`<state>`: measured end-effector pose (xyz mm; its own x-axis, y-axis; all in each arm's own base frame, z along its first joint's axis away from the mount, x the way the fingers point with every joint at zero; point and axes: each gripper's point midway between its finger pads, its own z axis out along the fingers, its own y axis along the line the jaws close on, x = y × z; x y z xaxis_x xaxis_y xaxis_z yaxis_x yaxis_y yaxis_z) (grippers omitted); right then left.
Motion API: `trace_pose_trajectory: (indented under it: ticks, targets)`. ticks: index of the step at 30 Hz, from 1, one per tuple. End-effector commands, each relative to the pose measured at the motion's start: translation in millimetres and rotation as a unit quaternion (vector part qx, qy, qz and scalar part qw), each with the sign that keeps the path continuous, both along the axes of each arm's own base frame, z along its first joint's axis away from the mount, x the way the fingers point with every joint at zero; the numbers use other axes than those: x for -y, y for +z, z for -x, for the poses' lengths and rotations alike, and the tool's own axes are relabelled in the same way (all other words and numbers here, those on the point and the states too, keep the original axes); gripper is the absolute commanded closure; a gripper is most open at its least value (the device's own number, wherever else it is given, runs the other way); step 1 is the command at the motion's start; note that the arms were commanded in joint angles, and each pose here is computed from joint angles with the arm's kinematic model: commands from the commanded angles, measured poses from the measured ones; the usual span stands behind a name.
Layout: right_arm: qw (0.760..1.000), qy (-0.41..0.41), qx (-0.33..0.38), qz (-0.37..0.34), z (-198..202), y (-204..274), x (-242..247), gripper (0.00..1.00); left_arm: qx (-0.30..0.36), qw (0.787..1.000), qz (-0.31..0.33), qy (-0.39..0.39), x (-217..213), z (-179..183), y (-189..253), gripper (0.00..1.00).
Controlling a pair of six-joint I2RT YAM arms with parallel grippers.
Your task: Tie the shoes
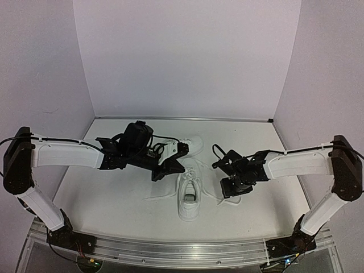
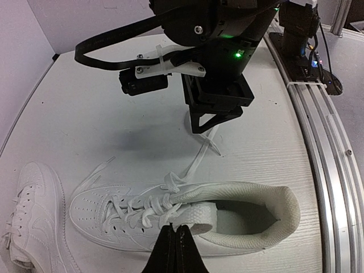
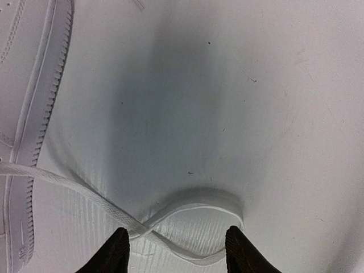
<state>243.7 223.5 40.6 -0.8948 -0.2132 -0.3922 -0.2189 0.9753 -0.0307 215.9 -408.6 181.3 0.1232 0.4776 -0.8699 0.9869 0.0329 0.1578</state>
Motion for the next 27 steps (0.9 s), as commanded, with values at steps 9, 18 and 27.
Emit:
trace_pose_trajectory:
  ticks: [9, 18, 27]
  targets:
    - [0.999, 0.024, -0.026, -0.036, 0.8, -5.2, -14.8, 0.53, 0.026, 0.999, 0.032, -0.011, 5.8, 0.7, 32.8, 1.00]
    - [0.998, 0.017, -0.041, -0.051, 2.3, -21.5, -22.1, 0.61, 0.025, 0.999, 0.031, -0.004, 5.1, -1.4, 31.7, 1.00]
    - [0.998, 0.005, -0.044, -0.035, 3.8, -31.0, -14.8, 0.63, 0.026, 0.999, 0.030, -0.005, 6.7, -1.8, 29.2, 1.00]
